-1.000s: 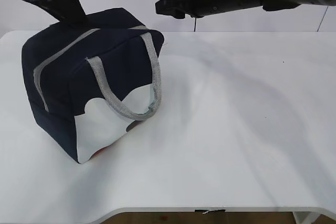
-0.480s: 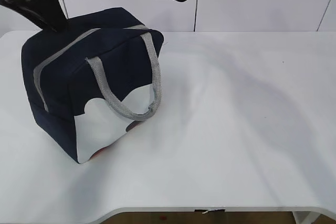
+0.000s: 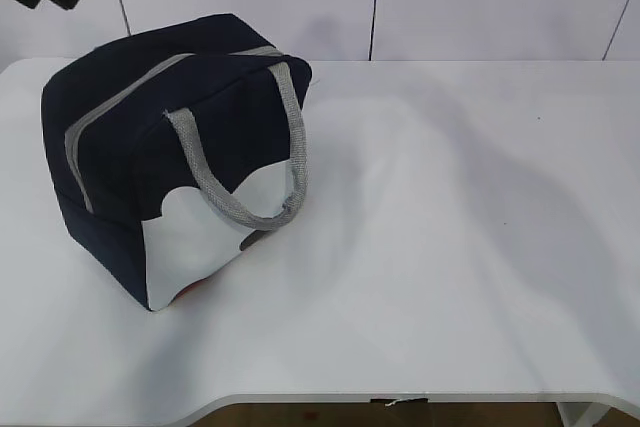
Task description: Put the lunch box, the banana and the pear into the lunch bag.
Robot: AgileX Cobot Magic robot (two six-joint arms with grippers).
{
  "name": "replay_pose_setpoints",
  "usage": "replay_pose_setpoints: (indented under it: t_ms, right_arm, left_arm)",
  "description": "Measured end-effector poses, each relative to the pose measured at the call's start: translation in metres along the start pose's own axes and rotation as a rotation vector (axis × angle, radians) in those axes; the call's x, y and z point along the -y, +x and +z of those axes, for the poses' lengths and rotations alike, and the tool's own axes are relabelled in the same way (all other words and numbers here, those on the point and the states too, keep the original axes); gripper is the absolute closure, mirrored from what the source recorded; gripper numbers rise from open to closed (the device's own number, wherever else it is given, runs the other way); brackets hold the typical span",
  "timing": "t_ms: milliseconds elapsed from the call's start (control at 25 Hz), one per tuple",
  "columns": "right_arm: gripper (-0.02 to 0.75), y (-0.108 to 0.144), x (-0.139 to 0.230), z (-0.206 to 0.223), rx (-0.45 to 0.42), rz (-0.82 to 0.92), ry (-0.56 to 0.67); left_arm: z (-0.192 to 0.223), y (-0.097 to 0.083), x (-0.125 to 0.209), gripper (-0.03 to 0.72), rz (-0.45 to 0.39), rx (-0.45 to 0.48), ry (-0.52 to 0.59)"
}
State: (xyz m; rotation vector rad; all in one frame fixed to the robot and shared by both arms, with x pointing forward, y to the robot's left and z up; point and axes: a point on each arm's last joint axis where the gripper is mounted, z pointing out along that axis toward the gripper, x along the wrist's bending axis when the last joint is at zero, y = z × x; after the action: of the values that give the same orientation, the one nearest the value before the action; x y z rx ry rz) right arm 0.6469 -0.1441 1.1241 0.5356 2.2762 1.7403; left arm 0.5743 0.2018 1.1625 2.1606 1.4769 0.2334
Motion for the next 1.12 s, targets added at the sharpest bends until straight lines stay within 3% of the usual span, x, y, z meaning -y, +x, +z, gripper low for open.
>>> replay_pose_setpoints:
  t_ms: [280, 560, 920, 1120]
  right_arm:
    - [0.405, 0.018, -0.010, -0.016, -0.080, 0.004, -0.002]
    - [0.405, 0.034, -0.019, -0.029, -0.102, 0.012, -0.009]
    - [0.405, 0.050, -0.006, -0.036, -0.126, 0.070, 0.022]
    - [0.405, 0.056, -0.004, -0.040, -0.128, 0.076, 0.026]
  left_arm:
    - [-0.058, -0.013, 0.012, 0.365, 0.019, -0.010, -0.132]
    - [-0.110, -0.027, 0.039, 0.372, 0.043, -0.018, -0.242]
    - [-0.136, -0.039, 0.128, 0.379, 0.042, -0.018, -0.246]
    - [-0.155, -0.048, 0.183, 0.379, 0.057, -0.024, -0.312]
